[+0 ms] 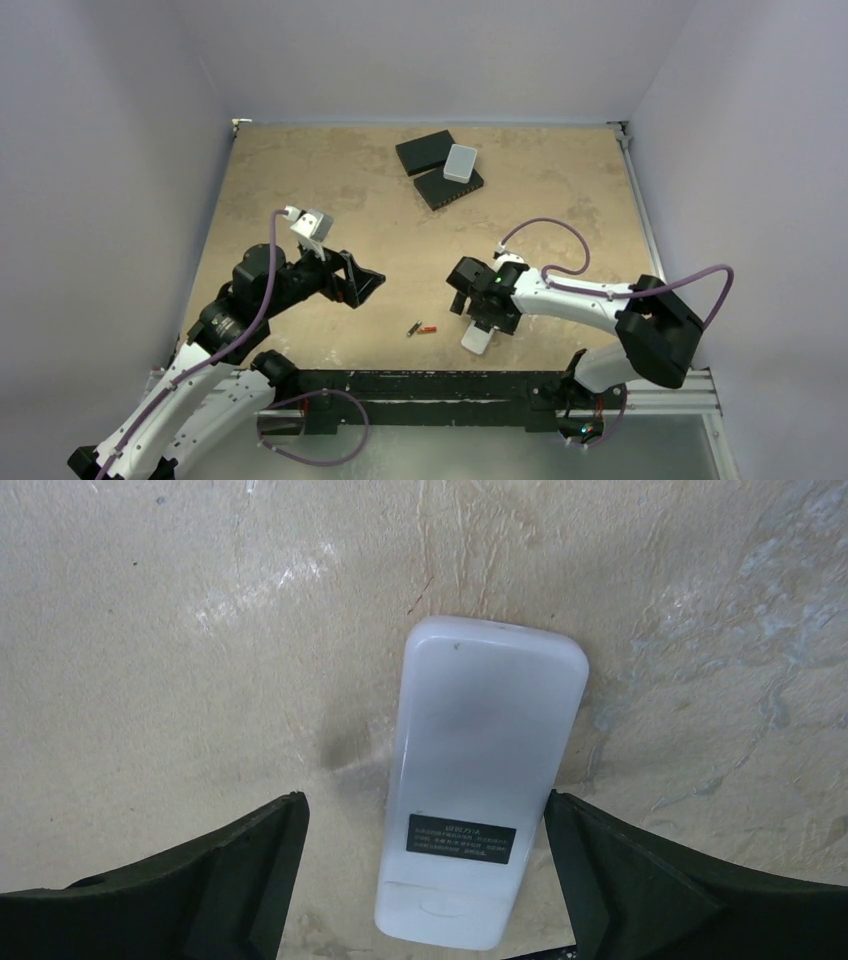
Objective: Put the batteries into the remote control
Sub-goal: Pick up the remote control from the center of the board.
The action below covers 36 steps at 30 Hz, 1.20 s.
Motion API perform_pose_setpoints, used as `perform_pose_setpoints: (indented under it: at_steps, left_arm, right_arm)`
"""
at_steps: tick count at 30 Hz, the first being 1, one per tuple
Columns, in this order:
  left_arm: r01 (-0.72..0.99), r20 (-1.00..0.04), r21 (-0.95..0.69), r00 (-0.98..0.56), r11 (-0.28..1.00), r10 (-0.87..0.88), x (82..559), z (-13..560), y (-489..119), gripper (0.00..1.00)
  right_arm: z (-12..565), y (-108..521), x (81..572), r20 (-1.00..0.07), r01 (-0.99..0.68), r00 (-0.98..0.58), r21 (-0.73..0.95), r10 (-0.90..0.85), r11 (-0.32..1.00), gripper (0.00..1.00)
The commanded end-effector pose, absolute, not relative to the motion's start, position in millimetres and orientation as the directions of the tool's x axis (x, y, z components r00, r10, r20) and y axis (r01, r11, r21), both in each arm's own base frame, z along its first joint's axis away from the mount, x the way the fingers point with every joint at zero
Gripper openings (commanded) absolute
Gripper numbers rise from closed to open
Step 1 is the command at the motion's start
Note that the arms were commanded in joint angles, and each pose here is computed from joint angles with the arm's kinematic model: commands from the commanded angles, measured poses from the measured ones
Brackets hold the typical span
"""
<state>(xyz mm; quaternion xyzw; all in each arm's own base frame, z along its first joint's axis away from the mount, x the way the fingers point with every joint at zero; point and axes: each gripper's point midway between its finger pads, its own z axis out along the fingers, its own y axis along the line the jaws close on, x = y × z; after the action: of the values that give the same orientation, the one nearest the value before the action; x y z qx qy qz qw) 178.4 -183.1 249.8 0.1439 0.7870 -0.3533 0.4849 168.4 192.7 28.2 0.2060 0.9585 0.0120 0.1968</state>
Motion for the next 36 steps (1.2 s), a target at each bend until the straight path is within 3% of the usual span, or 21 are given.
perform_pose_setpoints:
  at_steps: [1,36]
  left_arm:
    - [0.597,-0.882,-0.402,-0.457,0.695,-0.118,179,257,-185,0.98]
    - [0.608,-0.884,-0.404,-0.452,0.684,-0.121,176,259,-186,0.98]
  right_arm:
    - [30,195,163,-0.370,0.429,-0.818,0.117,0.441,0.895,0.99]
    - [18,190,137,-0.357,0.507,-0.787,0.090,0.503,0.857,0.85]
